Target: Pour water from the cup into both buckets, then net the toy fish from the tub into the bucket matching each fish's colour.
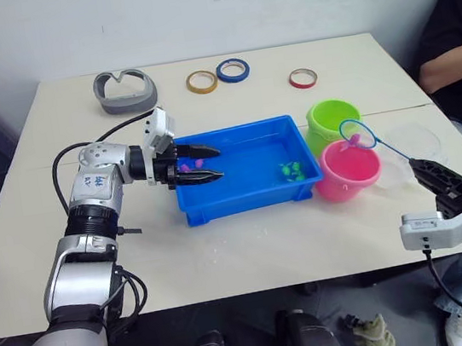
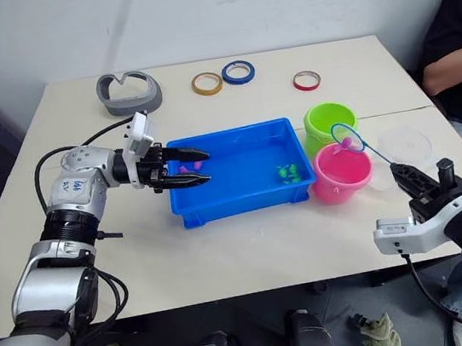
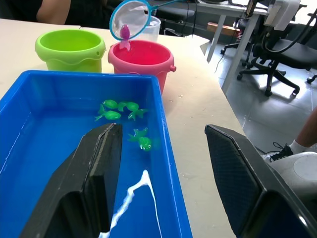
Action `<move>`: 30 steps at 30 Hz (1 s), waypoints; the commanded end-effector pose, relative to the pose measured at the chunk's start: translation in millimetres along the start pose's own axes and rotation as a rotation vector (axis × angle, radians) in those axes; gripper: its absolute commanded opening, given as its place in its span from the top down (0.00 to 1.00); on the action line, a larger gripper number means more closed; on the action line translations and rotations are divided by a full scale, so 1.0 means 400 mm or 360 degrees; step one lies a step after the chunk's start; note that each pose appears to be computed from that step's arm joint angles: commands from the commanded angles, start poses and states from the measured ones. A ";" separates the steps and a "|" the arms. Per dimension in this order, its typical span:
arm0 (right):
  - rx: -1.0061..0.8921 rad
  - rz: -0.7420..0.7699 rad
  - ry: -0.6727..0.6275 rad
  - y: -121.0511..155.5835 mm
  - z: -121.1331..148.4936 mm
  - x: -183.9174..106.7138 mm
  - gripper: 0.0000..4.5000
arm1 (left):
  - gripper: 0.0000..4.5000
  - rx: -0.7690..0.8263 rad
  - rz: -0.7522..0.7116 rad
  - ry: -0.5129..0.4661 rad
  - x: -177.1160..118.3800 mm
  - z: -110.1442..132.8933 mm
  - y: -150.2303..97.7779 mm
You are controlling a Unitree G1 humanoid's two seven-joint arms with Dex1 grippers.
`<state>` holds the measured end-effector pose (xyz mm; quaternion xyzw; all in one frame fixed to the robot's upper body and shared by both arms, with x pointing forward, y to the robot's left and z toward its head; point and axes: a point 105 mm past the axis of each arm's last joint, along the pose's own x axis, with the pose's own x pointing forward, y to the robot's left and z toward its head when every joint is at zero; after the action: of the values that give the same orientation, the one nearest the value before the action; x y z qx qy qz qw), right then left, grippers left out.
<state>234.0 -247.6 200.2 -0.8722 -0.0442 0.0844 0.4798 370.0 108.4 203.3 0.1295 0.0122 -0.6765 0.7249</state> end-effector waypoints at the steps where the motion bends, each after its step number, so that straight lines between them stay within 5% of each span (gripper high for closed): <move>1: -0.0111 -0.0057 0.0025 -0.007 -0.008 -0.016 1.00 | 0.34 0.0085 0.0012 -0.0021 -0.004 0.029 0.005; 30: -0.0421 -0.0114 0.0166 0.041 0.002 -0.027 1.00 | 0.34 0.0130 0.0077 0.0011 -0.012 0.021 0.011</move>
<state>224.1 -258.5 180.8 -0.9251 -0.0528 0.0325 0.3747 373.1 110.0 202.4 0.1477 0.0051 -0.6621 0.7347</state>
